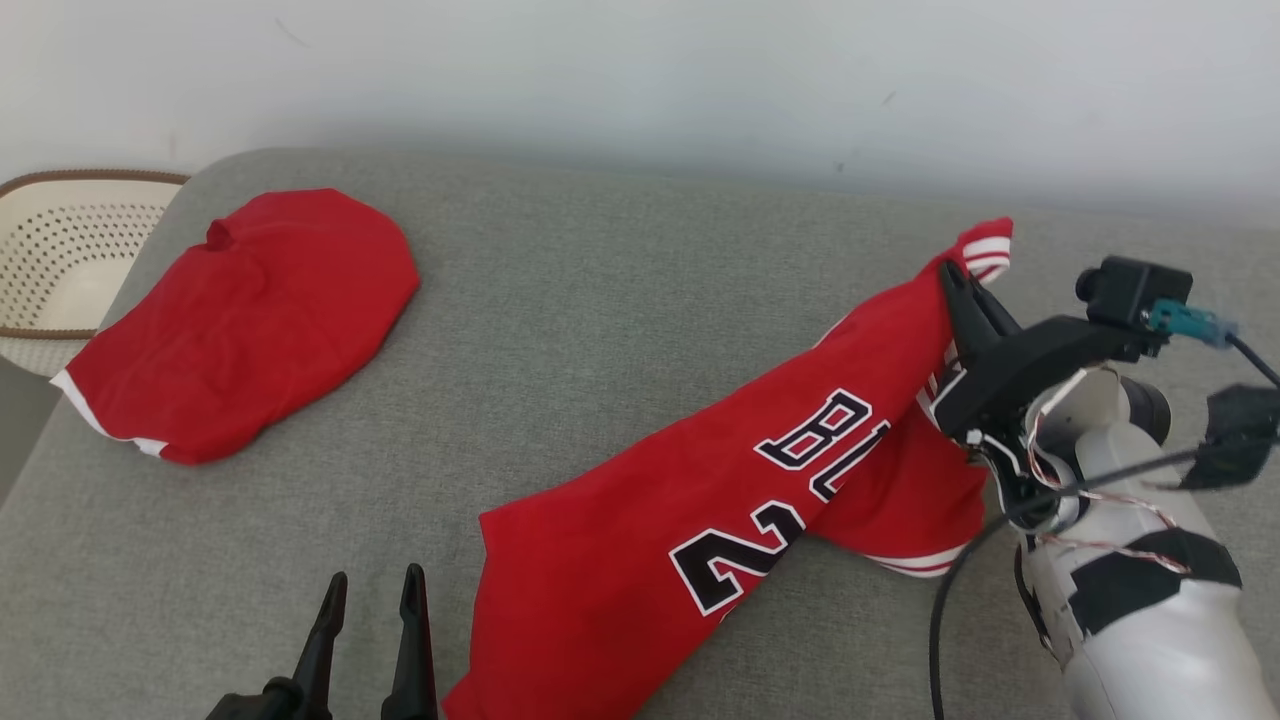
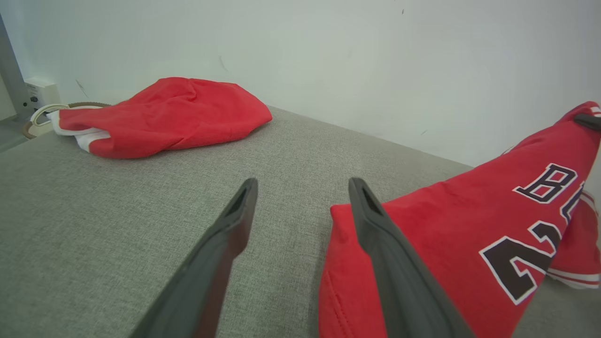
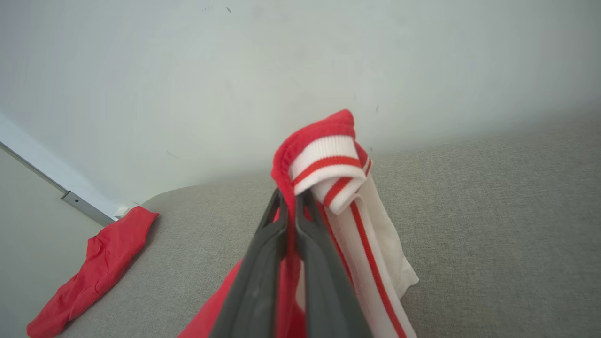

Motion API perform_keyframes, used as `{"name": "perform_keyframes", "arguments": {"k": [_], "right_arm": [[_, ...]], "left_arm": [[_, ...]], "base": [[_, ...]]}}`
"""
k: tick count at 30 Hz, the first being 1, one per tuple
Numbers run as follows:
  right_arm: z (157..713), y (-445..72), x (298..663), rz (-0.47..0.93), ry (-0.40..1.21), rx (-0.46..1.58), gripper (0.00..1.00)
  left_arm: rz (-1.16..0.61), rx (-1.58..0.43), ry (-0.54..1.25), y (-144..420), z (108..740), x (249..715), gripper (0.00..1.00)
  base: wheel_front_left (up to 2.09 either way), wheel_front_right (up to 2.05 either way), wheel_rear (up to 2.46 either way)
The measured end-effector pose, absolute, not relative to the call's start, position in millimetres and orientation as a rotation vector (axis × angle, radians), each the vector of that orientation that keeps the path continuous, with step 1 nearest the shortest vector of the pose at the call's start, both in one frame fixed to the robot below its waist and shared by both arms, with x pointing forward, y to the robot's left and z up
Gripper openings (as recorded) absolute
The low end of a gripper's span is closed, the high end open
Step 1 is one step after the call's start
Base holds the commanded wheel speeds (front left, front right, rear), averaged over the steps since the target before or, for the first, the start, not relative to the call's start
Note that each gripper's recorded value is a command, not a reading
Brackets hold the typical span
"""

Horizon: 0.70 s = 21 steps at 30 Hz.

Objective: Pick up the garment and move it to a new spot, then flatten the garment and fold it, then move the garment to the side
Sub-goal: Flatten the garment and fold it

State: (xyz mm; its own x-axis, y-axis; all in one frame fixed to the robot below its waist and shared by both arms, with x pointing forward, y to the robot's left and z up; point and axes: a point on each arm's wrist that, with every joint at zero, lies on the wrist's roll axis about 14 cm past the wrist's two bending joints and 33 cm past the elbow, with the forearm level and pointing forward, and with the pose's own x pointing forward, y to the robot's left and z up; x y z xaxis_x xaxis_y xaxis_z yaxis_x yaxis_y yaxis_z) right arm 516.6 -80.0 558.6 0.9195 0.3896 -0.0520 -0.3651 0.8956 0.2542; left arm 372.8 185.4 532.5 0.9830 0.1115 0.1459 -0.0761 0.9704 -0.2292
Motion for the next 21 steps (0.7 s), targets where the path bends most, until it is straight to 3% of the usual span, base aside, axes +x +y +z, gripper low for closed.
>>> {"name": "perform_keyframes", "arguments": {"k": [14, 15, 16, 21], "right_arm": [[552.1, -52.7, 563.8, 0.393, 0.211, 0.132, 0.0], [546.8, -51.2, 564.9, 0.392, 0.224, 0.124, 0.45], [542.2, -49.4, 565.5, 0.394, 0.231, 0.106, 1.0], [534.0, -38.6, 563.2, 0.412, 0.228, 0.086, 1.0]], "left_arm": [[0.119, -0.237, -0.155, 193.0, 531.6, 375.0, 1.0], [0.121, -0.237, -0.154, 193.5, 531.1, 374.6, 1.0], [0.123, -0.238, -0.148, 193.7, 529.4, 373.8, 1.0], [0.135, -0.237, -0.144, 195.8, 528.2, 371.7, 1.0]], "base": [[0.0, 0.0, 0.0], [0.0, 0.0, 0.0], [0.0, 0.0, 0.0], [0.0, 0.0, 0.0]]}}
